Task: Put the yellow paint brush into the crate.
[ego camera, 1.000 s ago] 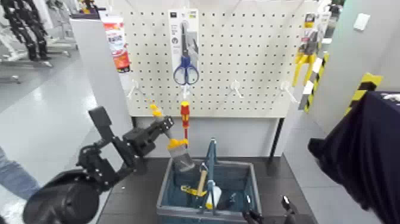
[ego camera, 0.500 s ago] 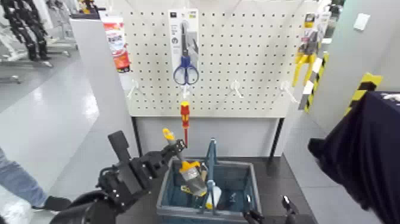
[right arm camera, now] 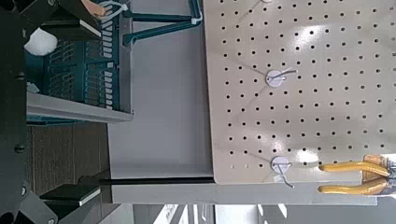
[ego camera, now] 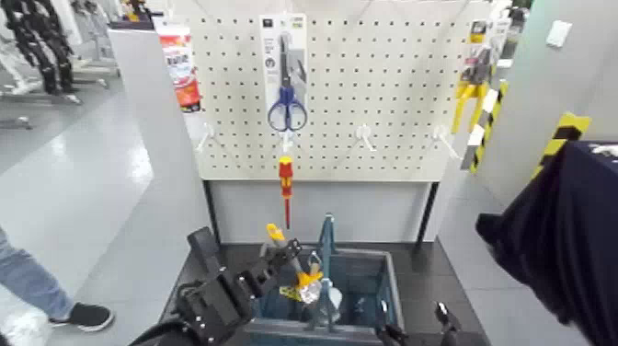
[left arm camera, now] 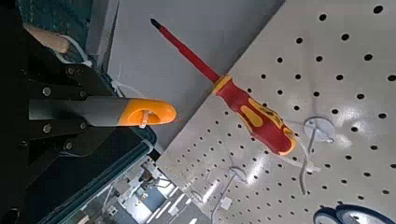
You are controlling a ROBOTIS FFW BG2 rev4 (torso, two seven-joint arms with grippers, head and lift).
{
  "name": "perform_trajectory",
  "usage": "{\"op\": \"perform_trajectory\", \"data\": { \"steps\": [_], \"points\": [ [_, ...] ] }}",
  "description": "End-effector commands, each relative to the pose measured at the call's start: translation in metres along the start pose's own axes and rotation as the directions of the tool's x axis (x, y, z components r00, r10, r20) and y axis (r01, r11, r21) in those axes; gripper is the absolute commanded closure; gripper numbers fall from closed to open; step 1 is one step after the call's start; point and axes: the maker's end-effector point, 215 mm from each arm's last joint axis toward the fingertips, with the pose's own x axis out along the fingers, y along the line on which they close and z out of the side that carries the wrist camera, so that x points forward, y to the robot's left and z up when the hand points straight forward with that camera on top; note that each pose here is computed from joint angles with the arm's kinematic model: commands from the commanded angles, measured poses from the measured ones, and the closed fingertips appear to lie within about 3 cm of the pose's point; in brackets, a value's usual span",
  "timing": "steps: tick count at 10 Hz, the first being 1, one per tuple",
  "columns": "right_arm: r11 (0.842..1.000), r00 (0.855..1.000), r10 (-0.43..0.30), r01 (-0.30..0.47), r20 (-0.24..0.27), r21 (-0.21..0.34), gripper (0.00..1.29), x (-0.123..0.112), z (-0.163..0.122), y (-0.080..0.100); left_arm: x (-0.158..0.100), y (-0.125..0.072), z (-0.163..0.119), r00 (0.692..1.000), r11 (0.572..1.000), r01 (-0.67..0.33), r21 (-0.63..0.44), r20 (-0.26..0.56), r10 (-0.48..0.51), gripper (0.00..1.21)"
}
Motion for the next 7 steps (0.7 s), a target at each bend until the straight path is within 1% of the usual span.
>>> {"op": "perform_trajectory", "data": {
  "steps": [1, 2, 3, 4, 5, 7],
  "points": [
    [1.0, 1.0, -0.002, 0.002, 0.002, 0.002, 0.14, 0.0, 0.001, -0.001, -0.002, 0.0, -0.002, 1.0, 1.0, -0.009, -0.023, -0.001, 0.009, 0.85],
    [1.0, 1.0, -0.002, 0.002, 0.002, 0.002, 0.14, 0.0, 0.001, -0.001, -0.002, 0.0, -0.002, 1.0, 1.0, -0.01, -0.027, -0.002, 0.01, 0.55],
    [1.0, 1.0, -0.002, 0.002, 0.001, 0.002, 0.14, 0.0, 0.0, -0.001, -0.003, 0.001, -0.003, 1.0, 0.999, -0.013, -0.031, -0.001, 0.013, 0.3],
    [1.0, 1.0, -0.002, 0.002, 0.0, 0.004, 0.14, 0.0, 0.0, -0.001, -0.004, 0.002, 0.001, 1.0, 0.999, -0.021, -0.032, 0.008, 0.021, 0.11],
    [1.0, 1.0, -0.002, 0.002, 0.001, 0.002, 0.14, 0.0, 0.0, -0.001, -0.007, 0.006, 0.008, 0.999, 0.999, -0.041, -0.027, 0.023, 0.042, 0.09],
    [1.0, 1.0, -0.002, 0.002, 0.0, 0.004, 0.14, 0.0, 0.0, -0.001, -0.019, 0.022, 0.036, 0.992, 0.991, -0.114, 0.066, 0.064, 0.11, 0.09]
  ]
}}
